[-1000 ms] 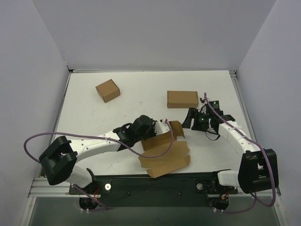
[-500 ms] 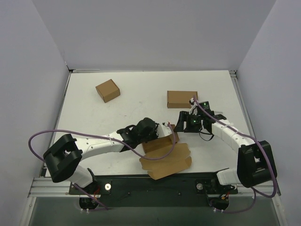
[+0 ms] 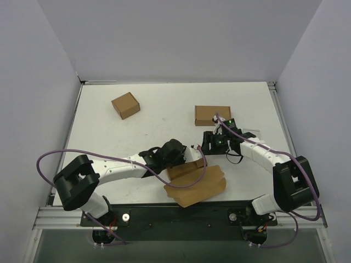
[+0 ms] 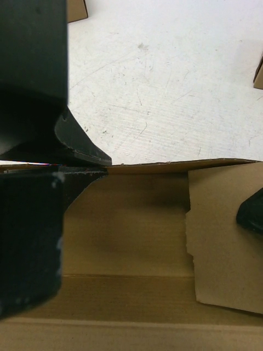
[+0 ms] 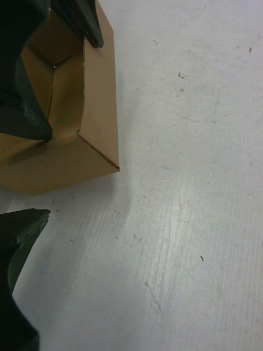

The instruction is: Fold the paper box

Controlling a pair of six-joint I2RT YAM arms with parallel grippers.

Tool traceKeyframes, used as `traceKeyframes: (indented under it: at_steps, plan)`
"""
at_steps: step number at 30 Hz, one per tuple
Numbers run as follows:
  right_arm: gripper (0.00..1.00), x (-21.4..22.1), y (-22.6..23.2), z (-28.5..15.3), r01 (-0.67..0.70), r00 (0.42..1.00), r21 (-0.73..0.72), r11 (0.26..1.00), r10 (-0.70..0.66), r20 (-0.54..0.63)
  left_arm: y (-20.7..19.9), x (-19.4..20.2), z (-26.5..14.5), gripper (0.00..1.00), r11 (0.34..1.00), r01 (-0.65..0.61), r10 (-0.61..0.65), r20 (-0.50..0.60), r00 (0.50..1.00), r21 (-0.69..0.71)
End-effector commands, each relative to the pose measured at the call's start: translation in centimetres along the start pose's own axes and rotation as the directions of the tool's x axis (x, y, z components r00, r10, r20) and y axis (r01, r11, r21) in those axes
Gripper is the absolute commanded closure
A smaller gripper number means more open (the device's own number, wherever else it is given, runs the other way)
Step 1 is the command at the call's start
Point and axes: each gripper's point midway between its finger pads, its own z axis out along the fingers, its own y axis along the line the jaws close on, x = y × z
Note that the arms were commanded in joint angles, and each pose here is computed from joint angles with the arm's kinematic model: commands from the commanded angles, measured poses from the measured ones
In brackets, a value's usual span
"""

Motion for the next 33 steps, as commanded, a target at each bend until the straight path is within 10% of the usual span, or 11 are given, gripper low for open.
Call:
traceKeyframes:
  at_steps: [1,33]
  plan:
    - [0.51,1.4,-1.8,0.3,0.041,0.997,0.115,0.992,-0.033,-0.072,0.3,-1.1,0.1,1.0,1.0,-0.004,0.005,0.037,0.999,-0.017]
    - [0.92,1.8,-5.7,-1.1,0.131,0.991,0.617,0.776,-0.081,-0.108,0.7,-2.1,0.0,1.0,0.998,0.049,-0.047,0.043,0.998,-0.033]
